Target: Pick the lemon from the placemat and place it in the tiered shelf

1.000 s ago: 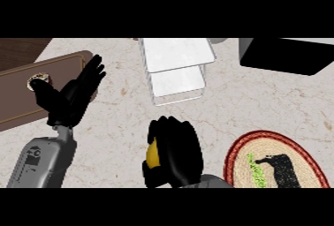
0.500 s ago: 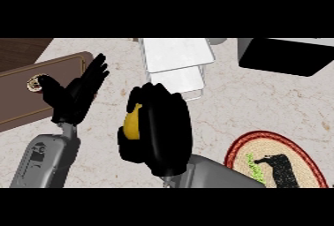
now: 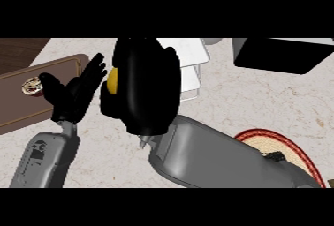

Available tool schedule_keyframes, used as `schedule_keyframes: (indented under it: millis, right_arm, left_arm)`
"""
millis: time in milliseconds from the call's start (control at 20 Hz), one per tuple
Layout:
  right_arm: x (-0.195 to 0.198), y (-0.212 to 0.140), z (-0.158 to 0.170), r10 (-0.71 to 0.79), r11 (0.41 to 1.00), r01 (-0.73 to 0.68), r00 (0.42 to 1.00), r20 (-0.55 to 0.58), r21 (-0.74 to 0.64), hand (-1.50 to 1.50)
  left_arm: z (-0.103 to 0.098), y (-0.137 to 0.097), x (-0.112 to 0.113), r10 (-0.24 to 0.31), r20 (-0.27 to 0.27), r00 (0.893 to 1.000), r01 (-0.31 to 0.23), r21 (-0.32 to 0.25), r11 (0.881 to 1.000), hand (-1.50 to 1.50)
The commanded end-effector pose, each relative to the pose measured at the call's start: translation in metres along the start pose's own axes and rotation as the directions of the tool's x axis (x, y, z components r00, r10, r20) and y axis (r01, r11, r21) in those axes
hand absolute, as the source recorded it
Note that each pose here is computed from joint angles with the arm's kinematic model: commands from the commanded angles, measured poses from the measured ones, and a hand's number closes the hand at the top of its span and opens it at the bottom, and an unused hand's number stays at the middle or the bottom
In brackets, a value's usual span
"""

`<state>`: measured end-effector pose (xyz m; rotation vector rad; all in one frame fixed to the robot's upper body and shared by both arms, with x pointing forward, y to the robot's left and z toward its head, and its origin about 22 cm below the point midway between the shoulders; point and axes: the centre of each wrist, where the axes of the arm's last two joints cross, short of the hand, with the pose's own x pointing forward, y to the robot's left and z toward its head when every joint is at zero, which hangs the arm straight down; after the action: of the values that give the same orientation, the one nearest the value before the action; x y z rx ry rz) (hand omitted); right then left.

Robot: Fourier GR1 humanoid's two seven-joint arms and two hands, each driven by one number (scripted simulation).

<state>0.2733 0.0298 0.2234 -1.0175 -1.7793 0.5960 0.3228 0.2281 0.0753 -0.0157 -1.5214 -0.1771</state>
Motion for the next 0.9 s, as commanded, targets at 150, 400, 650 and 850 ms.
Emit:
schedule_keyframes:
  millis: [150, 400, 650, 850]
  right_arm:
    - [0.035, -0.013, -0.033, 0.009, 0.998, -0.028, 0.957, -0.290, -0.063, 1.50]
    - [0.039, -0.015, -0.046, -0.090, 0.993, 0.058, 0.943, -0.322, -0.107, 1.50]
    - [0.039, -0.015, -0.059, -0.092, 0.991, 0.051, 0.928, -0.360, -0.122, 1.50]
    - [0.032, -0.008, -0.064, -0.125, 0.986, 0.076, 0.925, -0.358, -0.149, 1.50]
  left_arm:
    - [0.002, 0.017, -0.003, 0.005, -0.004, 1.000, -0.004, 0.036, 0.999, 0.00]
    - [0.002, 0.022, -0.008, -0.003, 0.003, 1.000, 0.003, 0.056, 0.998, 0.00]
    - [0.005, 0.024, -0.008, 0.010, 0.000, 1.000, -0.010, 0.095, 0.995, 0.00]
    - [0.007, 0.028, -0.014, 0.013, -0.004, 1.000, -0.012, 0.095, 0.995, 0.00]
